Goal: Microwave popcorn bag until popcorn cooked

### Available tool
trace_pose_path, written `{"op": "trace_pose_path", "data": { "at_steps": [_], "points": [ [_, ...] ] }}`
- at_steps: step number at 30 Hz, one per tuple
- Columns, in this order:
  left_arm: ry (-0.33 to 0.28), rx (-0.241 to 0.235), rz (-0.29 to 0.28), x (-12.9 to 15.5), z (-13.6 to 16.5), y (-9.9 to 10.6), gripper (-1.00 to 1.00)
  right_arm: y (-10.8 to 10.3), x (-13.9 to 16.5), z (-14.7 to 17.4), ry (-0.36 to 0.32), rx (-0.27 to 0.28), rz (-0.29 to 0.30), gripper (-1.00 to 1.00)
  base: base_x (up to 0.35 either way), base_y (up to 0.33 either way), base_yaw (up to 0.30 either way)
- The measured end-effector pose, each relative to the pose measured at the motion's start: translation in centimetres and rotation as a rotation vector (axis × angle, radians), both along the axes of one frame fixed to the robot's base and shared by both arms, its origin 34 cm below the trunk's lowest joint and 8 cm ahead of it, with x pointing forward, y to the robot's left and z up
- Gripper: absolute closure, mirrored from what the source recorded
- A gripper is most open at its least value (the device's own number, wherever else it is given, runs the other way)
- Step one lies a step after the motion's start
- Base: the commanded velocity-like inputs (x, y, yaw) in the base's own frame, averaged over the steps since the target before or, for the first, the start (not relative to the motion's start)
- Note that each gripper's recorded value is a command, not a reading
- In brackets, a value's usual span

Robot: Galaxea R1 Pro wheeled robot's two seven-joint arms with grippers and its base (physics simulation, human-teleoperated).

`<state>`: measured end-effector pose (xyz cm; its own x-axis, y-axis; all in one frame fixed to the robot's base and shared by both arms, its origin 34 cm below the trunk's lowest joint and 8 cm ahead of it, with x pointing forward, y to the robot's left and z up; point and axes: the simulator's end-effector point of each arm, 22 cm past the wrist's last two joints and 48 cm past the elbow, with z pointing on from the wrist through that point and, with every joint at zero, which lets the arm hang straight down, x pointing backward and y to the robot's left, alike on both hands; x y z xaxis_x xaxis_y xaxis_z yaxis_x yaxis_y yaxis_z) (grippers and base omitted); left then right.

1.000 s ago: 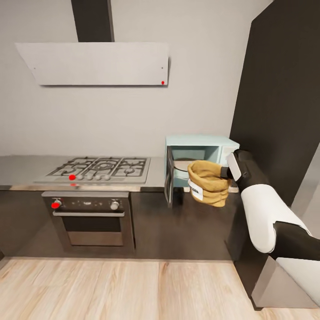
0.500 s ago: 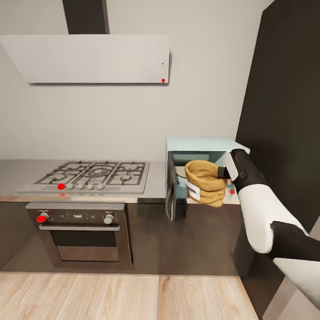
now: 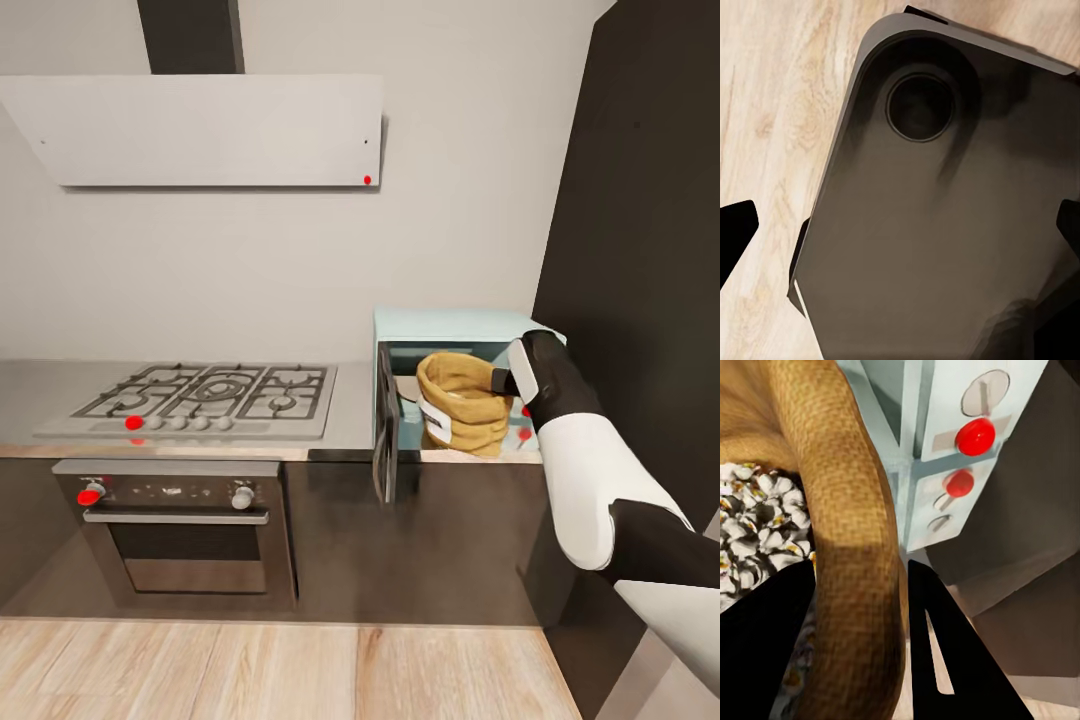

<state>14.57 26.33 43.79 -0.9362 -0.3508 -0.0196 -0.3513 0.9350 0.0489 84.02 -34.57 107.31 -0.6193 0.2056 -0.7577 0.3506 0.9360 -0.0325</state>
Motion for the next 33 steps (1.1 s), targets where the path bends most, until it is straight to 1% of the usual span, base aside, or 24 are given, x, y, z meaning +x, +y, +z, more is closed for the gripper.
{"op": "trace_pose_path", "data": {
  "at_steps": [1, 2, 4, 7, 16, 20, 33],
  "points": [
    [0.000, 0.000, 0.000, 0.0, 0.0, 0.0, -1.00, 0.0, 0.0, 0.2, -0.005, -0.002, -0.001, 1.00, 0.000, 0.000, 0.000],
    [-0.006, -0.003, 0.004, 0.2, 0.0, -0.1, -1.00, -0.6, -0.1, 0.4, -0.010, -0.002, -0.014, 1.00, 0.000, 0.000, 0.000],
    [-0.005, -0.003, 0.005, 0.2, 0.0, 0.0, -1.00, -0.2, 0.1, 0.8, -0.024, 0.017, -0.006, 1.00, 0.000, 0.000, 0.000],
    [-0.004, -0.002, 0.005, 0.2, 0.0, 0.0, -1.00, -0.3, 0.1, 0.7, -0.018, -0.001, -0.005, 1.00, 0.000, 0.000, 0.000],
    [-0.005, -0.002, 0.005, 0.2, 0.0, 0.0, -1.00, -0.7, 0.0, 0.6, -0.015, 0.001, -0.008, 1.00, 0.000, 0.000, 0.000],
    [-0.004, -0.002, 0.005, 0.2, 0.0, 0.0, -1.00, -0.8, 0.0, 1.8, -0.043, -0.009, -0.012, 1.00, 0.201, 0.000, 0.000],
    [-0.004, -0.003, 0.003, 0.2, 0.0, -0.1, -1.00, -0.7, 0.1, 1.7, -0.039, -0.014, -0.012, 1.00, 0.032, 0.000, 0.000]
  ]
}}
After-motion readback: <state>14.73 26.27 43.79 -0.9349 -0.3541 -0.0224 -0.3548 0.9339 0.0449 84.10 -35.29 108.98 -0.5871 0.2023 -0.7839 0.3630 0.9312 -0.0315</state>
